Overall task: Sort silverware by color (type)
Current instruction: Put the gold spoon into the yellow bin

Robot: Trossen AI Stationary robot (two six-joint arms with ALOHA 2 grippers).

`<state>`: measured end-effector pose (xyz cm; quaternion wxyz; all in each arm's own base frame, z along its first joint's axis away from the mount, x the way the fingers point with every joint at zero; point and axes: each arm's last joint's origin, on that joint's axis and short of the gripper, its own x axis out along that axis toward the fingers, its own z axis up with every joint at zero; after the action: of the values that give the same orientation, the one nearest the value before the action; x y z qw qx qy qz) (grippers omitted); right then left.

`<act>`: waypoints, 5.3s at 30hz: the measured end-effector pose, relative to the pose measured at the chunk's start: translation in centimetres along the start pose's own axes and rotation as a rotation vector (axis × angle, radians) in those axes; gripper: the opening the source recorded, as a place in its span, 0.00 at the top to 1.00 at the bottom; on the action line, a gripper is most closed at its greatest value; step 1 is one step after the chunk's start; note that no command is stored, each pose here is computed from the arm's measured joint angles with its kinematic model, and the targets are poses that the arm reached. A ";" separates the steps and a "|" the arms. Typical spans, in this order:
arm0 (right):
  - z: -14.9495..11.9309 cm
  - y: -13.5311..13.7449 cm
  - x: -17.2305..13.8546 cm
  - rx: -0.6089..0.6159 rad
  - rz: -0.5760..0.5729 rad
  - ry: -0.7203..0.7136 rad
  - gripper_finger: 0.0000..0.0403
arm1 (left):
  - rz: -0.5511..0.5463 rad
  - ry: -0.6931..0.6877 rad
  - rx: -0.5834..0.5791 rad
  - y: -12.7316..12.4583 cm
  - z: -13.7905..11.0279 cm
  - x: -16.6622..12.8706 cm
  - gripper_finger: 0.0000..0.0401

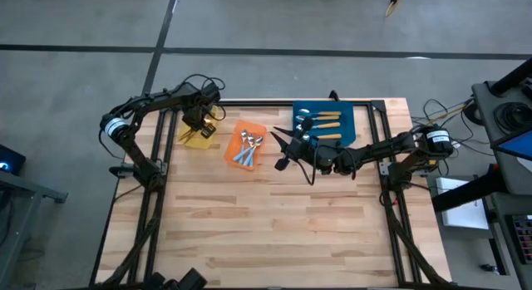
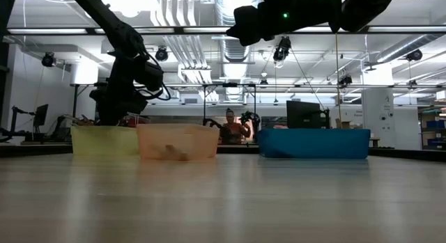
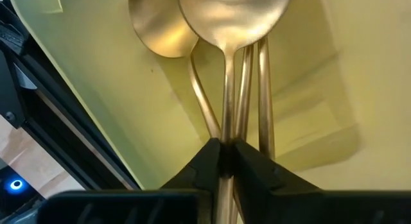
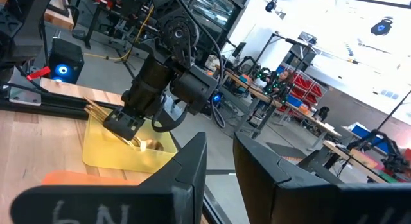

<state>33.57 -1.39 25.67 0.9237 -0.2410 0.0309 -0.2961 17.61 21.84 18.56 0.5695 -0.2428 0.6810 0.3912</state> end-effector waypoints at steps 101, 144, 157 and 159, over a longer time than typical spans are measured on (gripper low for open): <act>4.1 0.1 -4.1 0.150 0.257 -0.093 0.83 | -0.428 -0.855 0.349 -8.3 -18.6 -8.4 0.78; 6.3 3.2 -8.8 0.443 0.356 0.183 0.83 | -0.567 -1.185 0.315 -6.1 -22.4 -7.9 0.79; 6.5 2.8 -8.5 0.332 0.365 0.284 0.83 | -0.308 -0.878 0.074 -5.0 -19.8 -8.7 0.94; 6.1 2.7 -8.3 0.306 0.358 0.313 0.83 | -0.272 -0.833 0.065 -5.0 -18.6 -8.6 0.98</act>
<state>29.34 7.76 29.07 0.9710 -0.0408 0.1701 -0.1630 12.60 2.92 26.47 0.8492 -0.1337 0.3670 0.3554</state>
